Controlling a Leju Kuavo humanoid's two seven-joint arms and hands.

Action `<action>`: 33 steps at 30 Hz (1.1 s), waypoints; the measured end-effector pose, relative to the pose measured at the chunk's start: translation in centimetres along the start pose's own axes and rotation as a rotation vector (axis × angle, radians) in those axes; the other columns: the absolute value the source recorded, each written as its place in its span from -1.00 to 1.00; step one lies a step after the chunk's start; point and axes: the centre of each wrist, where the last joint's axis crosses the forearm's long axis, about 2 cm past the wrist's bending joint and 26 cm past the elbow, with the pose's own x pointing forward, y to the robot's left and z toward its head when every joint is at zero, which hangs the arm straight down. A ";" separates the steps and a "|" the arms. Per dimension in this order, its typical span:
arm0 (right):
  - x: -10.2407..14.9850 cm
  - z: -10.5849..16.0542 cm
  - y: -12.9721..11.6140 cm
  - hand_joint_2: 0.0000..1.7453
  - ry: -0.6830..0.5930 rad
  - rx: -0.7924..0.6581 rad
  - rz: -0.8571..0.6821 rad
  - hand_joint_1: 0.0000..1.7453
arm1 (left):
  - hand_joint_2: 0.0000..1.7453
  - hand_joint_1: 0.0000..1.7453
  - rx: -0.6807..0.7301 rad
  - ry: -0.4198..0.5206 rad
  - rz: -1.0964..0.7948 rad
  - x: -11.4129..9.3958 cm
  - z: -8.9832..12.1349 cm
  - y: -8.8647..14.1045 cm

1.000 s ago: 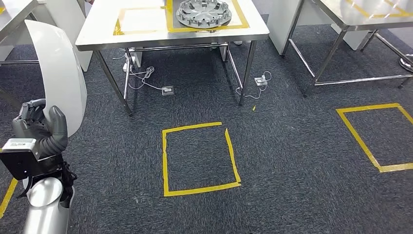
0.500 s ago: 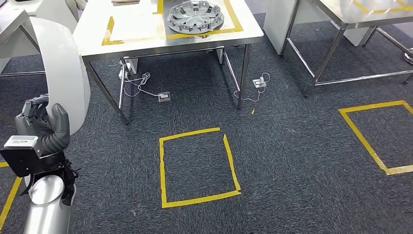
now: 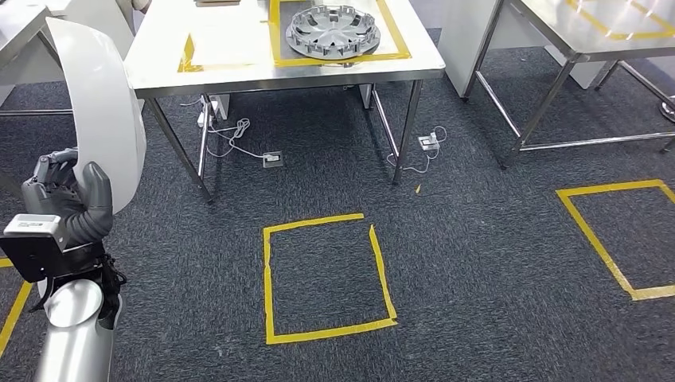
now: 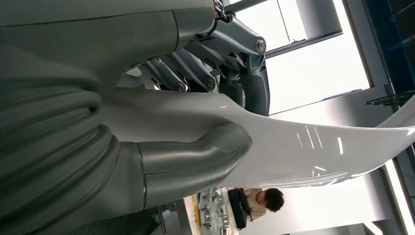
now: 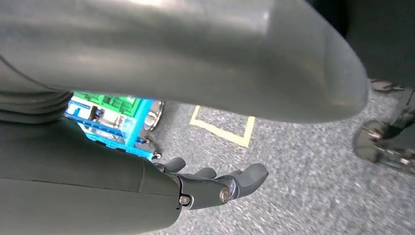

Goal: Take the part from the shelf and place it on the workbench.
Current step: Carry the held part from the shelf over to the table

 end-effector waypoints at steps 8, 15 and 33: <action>0.1 0.0 0.1 -1.00 0.000 0.004 -0.001 -1.00 | 1.00 1.00 0.002 -0.013 0.000 0.2 -0.4 0.0; 0.0 0.0 0.1 -1.00 -0.001 0.009 -0.007 -1.00 | 1.00 1.00 -0.003 -0.003 -0.002 0.1 -0.2 0.0; -0.1 0.0 0.1 -1.00 -0.010 0.035 -0.045 -1.00 | 1.00 1.00 -0.024 0.002 0.009 0.1 -1.0 -0.4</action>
